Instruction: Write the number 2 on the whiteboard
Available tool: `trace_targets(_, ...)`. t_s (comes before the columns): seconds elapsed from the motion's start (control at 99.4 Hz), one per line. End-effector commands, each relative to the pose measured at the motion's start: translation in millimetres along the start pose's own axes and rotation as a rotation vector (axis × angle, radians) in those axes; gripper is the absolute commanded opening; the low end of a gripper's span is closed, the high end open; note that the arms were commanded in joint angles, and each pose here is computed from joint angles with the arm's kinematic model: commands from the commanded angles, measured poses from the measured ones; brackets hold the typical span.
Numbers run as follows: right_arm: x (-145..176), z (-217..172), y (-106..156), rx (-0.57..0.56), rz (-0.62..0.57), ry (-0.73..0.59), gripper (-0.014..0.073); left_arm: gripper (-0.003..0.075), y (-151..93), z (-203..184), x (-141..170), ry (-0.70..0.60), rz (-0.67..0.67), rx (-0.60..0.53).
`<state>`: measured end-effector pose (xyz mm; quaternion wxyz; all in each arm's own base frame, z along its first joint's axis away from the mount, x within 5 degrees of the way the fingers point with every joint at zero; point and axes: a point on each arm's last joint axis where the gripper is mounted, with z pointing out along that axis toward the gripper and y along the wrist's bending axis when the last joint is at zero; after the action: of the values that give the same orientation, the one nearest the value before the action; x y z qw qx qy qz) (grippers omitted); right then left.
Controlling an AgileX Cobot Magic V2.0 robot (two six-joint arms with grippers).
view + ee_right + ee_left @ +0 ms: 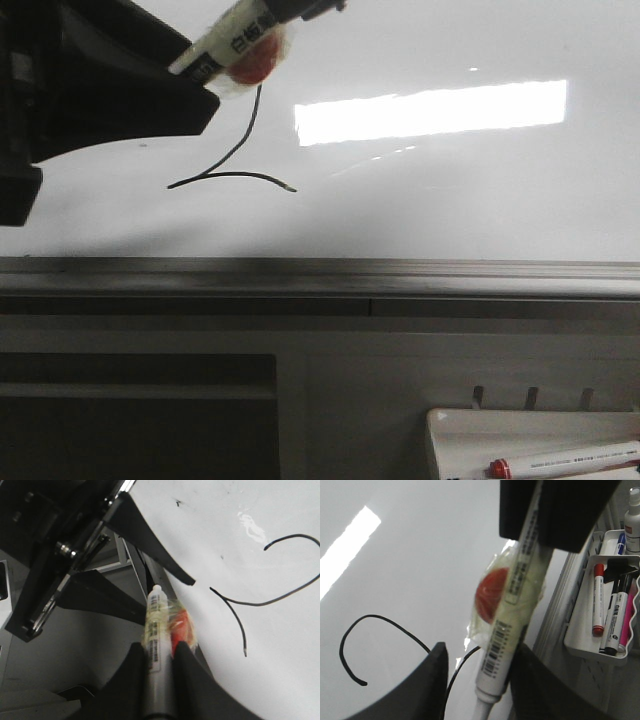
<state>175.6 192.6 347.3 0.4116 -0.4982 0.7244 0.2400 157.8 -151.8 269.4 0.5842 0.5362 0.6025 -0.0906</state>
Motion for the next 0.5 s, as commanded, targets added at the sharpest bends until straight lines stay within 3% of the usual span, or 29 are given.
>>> trace_targets(0.0, -16.7, -11.7, -2.8, 0.049, -0.01, -0.095, -0.005, 0.012, 5.8, -2.5, -18.2, -0.104, -0.007, -0.011)
trace_targets(0.091, -16.7, -11.7, -2.8, 0.049, -0.01, -0.095, -0.005, -0.0022, 5.8, -2.5, -18.2, -0.104, -0.007, -0.011)
trace_targets(0.413, -18.5, -12.0, -4.7, 0.071, -0.008, -0.115, -0.0045, -0.002, 5.8, -2.5, -18.2, -0.104, -0.007, -0.011)
trace_targets(0.493, -19.7, -12.2, -6.1, 0.086, -0.007, -0.128, 0.004, -0.002, 5.8, -2.5, -18.2, -0.104, -0.007, -0.011)
